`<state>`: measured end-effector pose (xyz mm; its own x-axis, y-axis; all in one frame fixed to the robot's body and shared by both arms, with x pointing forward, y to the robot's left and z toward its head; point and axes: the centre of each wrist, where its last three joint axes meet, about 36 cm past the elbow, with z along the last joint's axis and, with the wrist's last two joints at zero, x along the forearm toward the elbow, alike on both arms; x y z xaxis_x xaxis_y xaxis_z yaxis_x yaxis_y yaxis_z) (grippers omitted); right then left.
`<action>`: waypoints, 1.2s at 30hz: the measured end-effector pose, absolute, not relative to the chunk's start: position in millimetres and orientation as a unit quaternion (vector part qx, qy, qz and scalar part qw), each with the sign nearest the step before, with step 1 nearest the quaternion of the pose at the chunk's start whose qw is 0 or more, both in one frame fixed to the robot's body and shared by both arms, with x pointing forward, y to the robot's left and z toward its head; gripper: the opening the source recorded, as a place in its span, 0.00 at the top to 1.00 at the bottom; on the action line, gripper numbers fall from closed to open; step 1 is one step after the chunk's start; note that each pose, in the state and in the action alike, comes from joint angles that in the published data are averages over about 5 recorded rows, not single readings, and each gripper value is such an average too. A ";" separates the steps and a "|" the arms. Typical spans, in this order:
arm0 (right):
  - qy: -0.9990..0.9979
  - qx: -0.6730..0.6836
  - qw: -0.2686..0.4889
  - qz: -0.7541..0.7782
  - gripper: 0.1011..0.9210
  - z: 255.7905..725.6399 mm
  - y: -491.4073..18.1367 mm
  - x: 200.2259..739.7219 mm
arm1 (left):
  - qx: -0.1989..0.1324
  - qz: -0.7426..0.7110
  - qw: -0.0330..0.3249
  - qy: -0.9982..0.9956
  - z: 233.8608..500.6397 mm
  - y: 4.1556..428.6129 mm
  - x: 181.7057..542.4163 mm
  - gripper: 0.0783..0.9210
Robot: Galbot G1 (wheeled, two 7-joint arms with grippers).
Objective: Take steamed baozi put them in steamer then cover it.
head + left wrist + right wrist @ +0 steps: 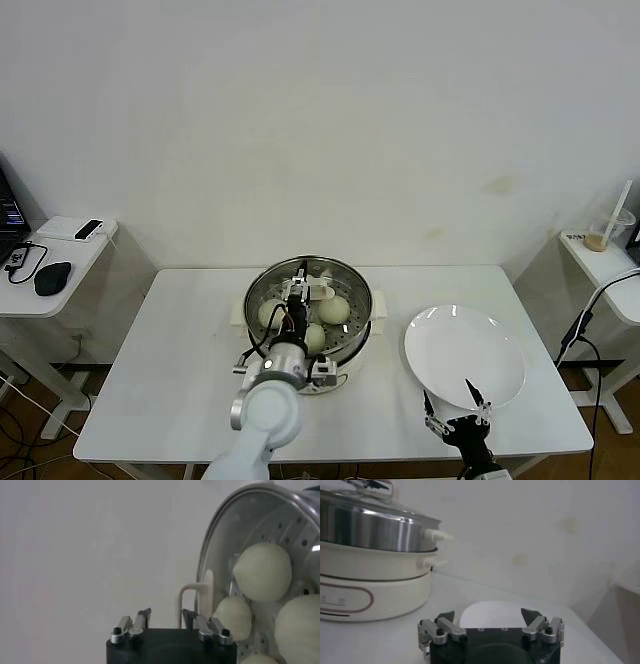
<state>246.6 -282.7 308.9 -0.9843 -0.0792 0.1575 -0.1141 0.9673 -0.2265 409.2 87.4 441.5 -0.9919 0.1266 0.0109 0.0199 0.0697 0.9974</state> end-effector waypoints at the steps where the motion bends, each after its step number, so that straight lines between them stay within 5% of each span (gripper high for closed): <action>1: -0.989 0.049 0.074 0.118 0.12 308.8 -282.8 246.5 | 0.050 0.678 0.042 0.732 442.5 90.2 405.5 0.25; 7: -0.989 0.051 0.074 0.120 0.12 308.3 -284.8 245.3 | 0.055 0.656 0.063 0.750 448.1 112.2 378.8 0.12; 19: -0.988 0.056 0.068 0.123 0.12 309.3 -294.0 241.3 | 0.061 0.463 0.077 0.881 441.9 184.4 316.0 0.12; 36: -0.991 0.075 0.067 0.086 0.12 326.6 -299.1 228.8 | -0.006 0.099 -0.030 0.995 395.8 253.9 240.2 0.12</action>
